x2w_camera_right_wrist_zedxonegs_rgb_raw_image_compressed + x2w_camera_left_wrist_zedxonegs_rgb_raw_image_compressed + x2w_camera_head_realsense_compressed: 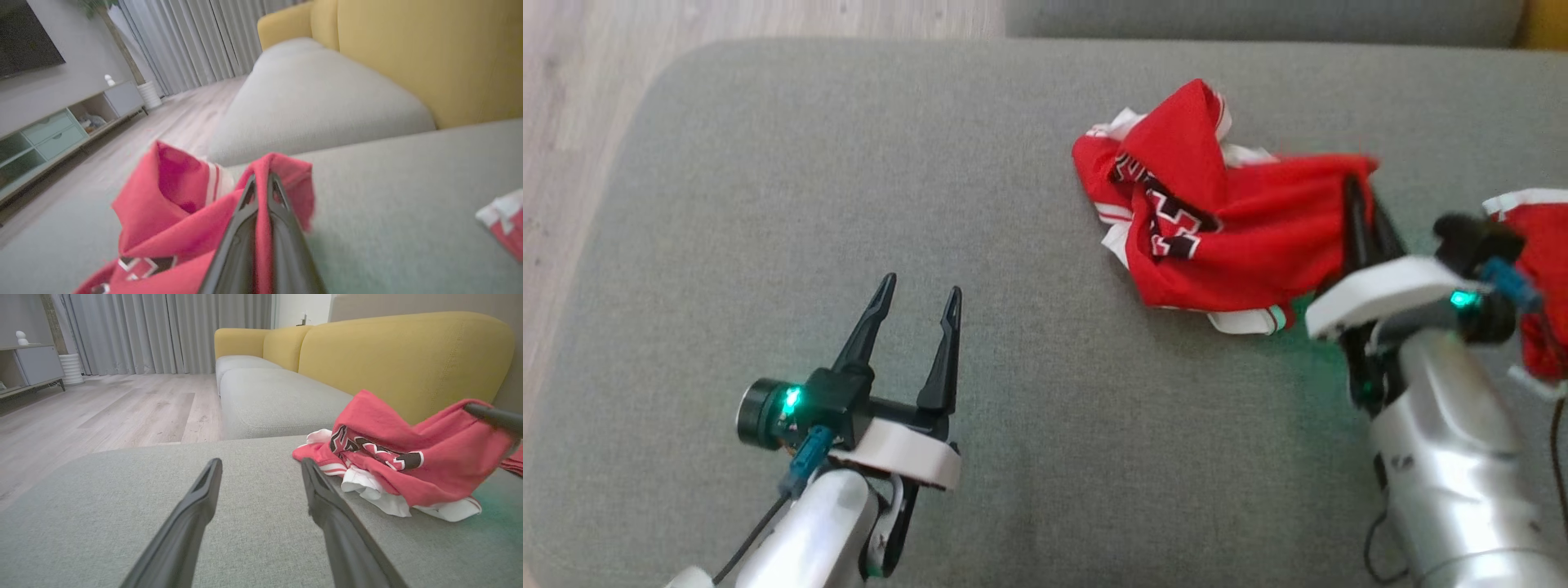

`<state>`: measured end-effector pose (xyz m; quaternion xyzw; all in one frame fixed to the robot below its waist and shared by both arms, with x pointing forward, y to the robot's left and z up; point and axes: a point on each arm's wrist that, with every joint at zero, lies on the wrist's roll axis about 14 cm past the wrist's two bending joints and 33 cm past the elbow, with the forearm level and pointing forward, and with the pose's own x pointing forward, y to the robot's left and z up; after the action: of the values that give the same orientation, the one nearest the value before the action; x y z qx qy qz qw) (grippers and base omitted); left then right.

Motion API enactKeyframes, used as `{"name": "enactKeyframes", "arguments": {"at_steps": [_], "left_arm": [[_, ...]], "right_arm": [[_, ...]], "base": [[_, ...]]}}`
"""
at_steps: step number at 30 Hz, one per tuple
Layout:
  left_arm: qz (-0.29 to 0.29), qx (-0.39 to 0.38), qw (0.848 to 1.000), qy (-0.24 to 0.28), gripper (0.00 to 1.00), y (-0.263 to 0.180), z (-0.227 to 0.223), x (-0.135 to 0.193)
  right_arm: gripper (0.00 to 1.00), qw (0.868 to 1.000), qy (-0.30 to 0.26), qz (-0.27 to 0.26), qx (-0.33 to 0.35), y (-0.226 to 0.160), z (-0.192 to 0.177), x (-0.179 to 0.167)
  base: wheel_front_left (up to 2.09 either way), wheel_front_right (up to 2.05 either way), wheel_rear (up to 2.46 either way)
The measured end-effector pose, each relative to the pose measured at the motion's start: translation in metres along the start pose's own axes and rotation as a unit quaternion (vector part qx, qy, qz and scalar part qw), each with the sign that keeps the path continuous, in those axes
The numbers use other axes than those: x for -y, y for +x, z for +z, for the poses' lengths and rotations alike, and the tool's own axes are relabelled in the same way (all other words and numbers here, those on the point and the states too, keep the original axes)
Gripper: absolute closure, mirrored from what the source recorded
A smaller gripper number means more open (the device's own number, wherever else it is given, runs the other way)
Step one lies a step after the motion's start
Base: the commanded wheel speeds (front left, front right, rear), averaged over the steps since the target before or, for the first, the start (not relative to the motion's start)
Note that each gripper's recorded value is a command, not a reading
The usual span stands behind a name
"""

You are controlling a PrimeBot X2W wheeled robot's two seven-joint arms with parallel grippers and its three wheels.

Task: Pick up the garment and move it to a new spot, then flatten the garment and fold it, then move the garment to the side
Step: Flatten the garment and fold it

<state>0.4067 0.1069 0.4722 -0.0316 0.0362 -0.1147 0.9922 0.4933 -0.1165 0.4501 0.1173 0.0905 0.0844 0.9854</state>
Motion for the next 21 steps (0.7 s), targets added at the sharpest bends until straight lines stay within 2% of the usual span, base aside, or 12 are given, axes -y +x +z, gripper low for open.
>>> {"name": "enactKeyframes", "arguments": {"at_steps": [4, 9, 14, 21], "left_arm": [[0.003, 0.011, 1.000, -0.007, 0.00, -0.008, 0.007, 0.003], [0.013, 0.014, 1.000, -0.021, 0.00, -0.027, 0.008, 0.004], [0.026, 0.028, 0.999, -0.026, 0.00, -0.039, 0.015, 0.002], [0.061, 0.051, 0.996, -0.041, 0.00, -0.054, 0.027, -0.012]], "right_arm": [[1.00, 0.997, -0.024, 0.013, 0.072, 0.004, 0.058, -0.009], [1.00, 0.992, -0.055, 0.042, 0.101, 0.002, 0.108, -0.031], [1.00, 0.979, -0.119, 0.132, 0.103, 0.010, 0.144, -0.108], [1.00, 0.937, -0.201, 0.241, 0.153, 0.015, 0.221, -0.226]], "base": [[0.00, 0.00, 0.00], [0.00, 0.00, 0.00], [0.00, 0.00, 0.00], [0.00, 0.00, 0.00]]}}
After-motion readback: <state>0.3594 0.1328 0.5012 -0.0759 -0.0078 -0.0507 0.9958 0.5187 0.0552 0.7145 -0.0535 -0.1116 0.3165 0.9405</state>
